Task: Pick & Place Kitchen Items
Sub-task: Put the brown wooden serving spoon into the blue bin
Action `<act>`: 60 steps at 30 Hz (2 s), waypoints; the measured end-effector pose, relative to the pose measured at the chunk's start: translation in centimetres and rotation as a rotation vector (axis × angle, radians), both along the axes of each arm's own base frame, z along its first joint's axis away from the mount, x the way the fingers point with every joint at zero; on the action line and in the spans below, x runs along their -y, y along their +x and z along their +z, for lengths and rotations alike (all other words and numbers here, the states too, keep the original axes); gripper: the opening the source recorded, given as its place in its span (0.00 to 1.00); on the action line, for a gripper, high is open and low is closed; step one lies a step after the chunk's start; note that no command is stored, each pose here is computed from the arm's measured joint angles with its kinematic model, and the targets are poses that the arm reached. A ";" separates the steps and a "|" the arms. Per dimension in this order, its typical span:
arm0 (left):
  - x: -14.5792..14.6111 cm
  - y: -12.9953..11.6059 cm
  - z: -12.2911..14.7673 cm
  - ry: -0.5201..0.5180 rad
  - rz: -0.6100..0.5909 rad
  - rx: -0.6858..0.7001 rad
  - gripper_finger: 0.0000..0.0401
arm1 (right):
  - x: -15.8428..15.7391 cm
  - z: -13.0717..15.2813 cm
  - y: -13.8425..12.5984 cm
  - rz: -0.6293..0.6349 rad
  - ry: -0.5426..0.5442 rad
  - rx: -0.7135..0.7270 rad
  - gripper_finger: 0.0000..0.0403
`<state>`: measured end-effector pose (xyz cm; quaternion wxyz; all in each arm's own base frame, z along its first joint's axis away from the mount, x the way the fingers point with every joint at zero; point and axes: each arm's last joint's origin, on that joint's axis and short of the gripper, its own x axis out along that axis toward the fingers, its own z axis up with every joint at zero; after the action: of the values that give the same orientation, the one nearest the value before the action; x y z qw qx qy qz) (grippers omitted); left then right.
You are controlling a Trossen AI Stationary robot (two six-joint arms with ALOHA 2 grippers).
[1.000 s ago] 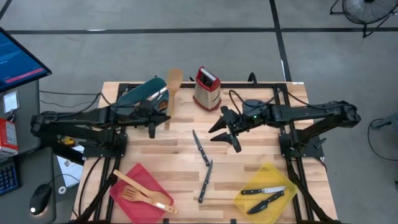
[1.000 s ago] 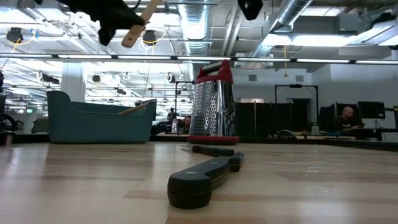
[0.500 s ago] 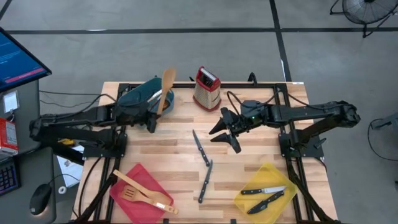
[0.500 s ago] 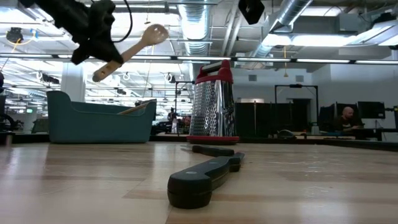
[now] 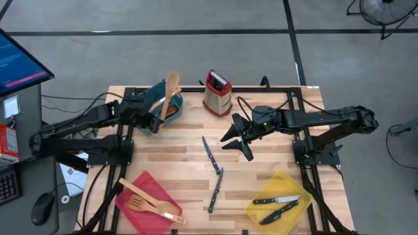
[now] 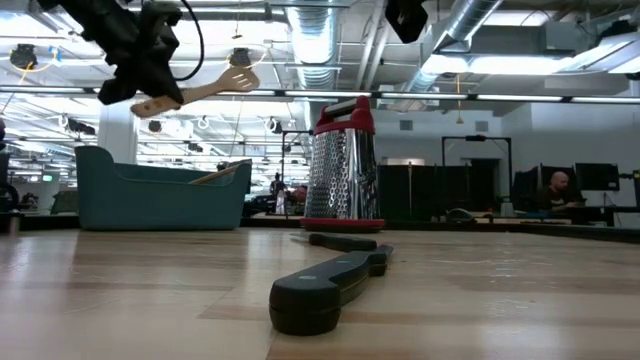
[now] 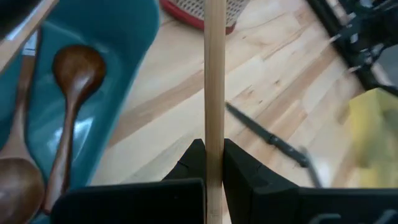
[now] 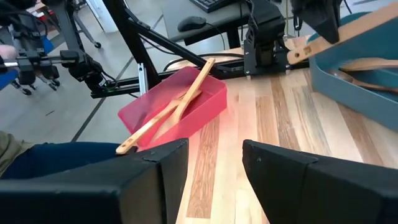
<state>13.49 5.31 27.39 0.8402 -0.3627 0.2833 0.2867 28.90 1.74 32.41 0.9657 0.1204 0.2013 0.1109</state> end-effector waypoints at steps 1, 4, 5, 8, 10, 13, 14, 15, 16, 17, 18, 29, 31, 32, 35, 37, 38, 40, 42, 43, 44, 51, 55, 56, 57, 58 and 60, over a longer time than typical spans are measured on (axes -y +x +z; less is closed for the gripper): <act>-0.1 0.0 0.3 -0.016 -0.009 0.015 0.01 | 0.0 0.0 0.0 0.000 0.000 0.000 0.40; -0.3 -0.1 1.0 -0.081 -0.036 0.063 0.01 | 0.0 0.0 0.0 0.001 -0.002 0.000 0.40; -0.4 -0.2 1.3 -0.099 -0.048 0.080 0.01 | 0.0 0.0 0.0 0.002 -0.004 0.001 0.40; -0.5 -0.4 2.2 -0.138 -0.062 0.114 0.01 | 0.0 0.0 0.0 0.003 -0.006 0.001 0.39; -0.7 -0.7 2.8 -0.160 -0.035 0.120 0.01 | 0.0 0.0 0.0 0.003 -0.006 0.001 0.39; -1.0 -1.0 3.6 -0.181 0.006 0.152 0.01 | 0.0 0.0 0.0 0.003 -0.007 0.002 0.38; -1.0 -1.0 3.9 -0.192 0.024 0.165 0.01 | 0.0 0.0 0.0 0.003 -0.007 0.002 0.38; -1.1 -1.1 4.1 -0.206 0.044 0.178 0.01 | 0.0 0.0 0.0 0.003 -0.007 0.002 0.38; -1.1 -1.1 4.4 -0.217 0.058 0.191 0.01 | 0.0 0.0 0.0 0.003 -0.007 0.002 0.38; -1.1 -1.1 4.6 -0.227 0.070 0.204 0.01 | 0.0 0.0 0.0 0.003 -0.007 0.002 0.38; -1.1 -1.1 4.7 -0.231 0.074 0.215 0.01 | 0.0 0.0 0.0 0.003 -0.007 0.002 0.38; -2.3 0.0 7.4 -0.143 0.283 0.533 0.06 | 0.0 0.0 0.0 0.003 -0.008 0.002 0.38; -2.6 0.1 8.1 -0.112 0.333 0.618 0.07 | 0.0 0.0 0.0 0.003 -0.007 0.002 0.38; -2.7 0.1 8.5 -0.093 0.342 0.655 0.07 | 0.0 0.0 0.0 0.003 -0.007 0.002 0.37; -2.7 0.2 9.5 -0.061 0.320 0.749 0.06 | -0.1 0.0 0.0 0.003 -0.003 -0.002 0.37; -2.6 0.2 9.9 -0.067 0.289 0.787 0.06 | -0.1 -0.1 0.0 0.004 -0.003 -0.006 0.36; -2.6 0.2 10.2 -0.071 0.282 0.822 0.06 | -0.1 -0.1 0.0 0.004 -0.003 -0.008 0.36; -2.6 0.2 10.8 -0.074 0.276 0.889 0.06 | -0.1 -0.1 0.0 0.005 -0.005 -0.007 0.36; -2.5 0.1 11.4 -0.062 0.264 0.954 0.06 | -0.1 -0.1 0.0 0.007 -0.007 -0.006 0.36; -2.5 0.1 11.7 -0.052 0.257 0.978 0.07 | 0.0 -0.1 0.0 0.006 -0.007 -0.006 0.35; -2.5 0.1 11.9 -0.045 0.252 0.996 0.07 | 0.0 -0.1 0.0 0.006 -0.007 -0.006 0.35; -2.4 0.1 12.2 -0.036 0.240 1.027 0.07 | -0.2 -0.1 -0.1 0.012 -0.007 -0.011 0.35; -2.4 0.1 12.2 -0.036 0.239 1.029 0.07 | -0.2 -0.2 -0.1 0.014 -0.007 -0.021 0.35; -2.4 0.1 12.2 -0.038 0.240 1.030 0.07 | -0.2 -0.2 -0.1 0.014 -0.007 -0.021 0.35; -2.4 0.1 12.2 -0.044 0.241 1.032 0.07 | -0.2 -0.2 -0.1 0.014 -0.007 -0.021 0.35; -2.4 0.1 12.2 -0.051 0.242 1.035 0.07 | -0.2 -0.2 -0.1 0.014 -0.008 -0.021 0.35; -2.4 0.1 12.2 -0.054 0.240 1.036 0.07 | -0.2 -0.2 -0.1 0.015 -0.009 -0.021 0.35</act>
<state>13.57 7.72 39.60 0.8218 -0.5079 -0.2051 0.1566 28.82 1.97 32.20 0.9633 0.1158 0.2126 0.1159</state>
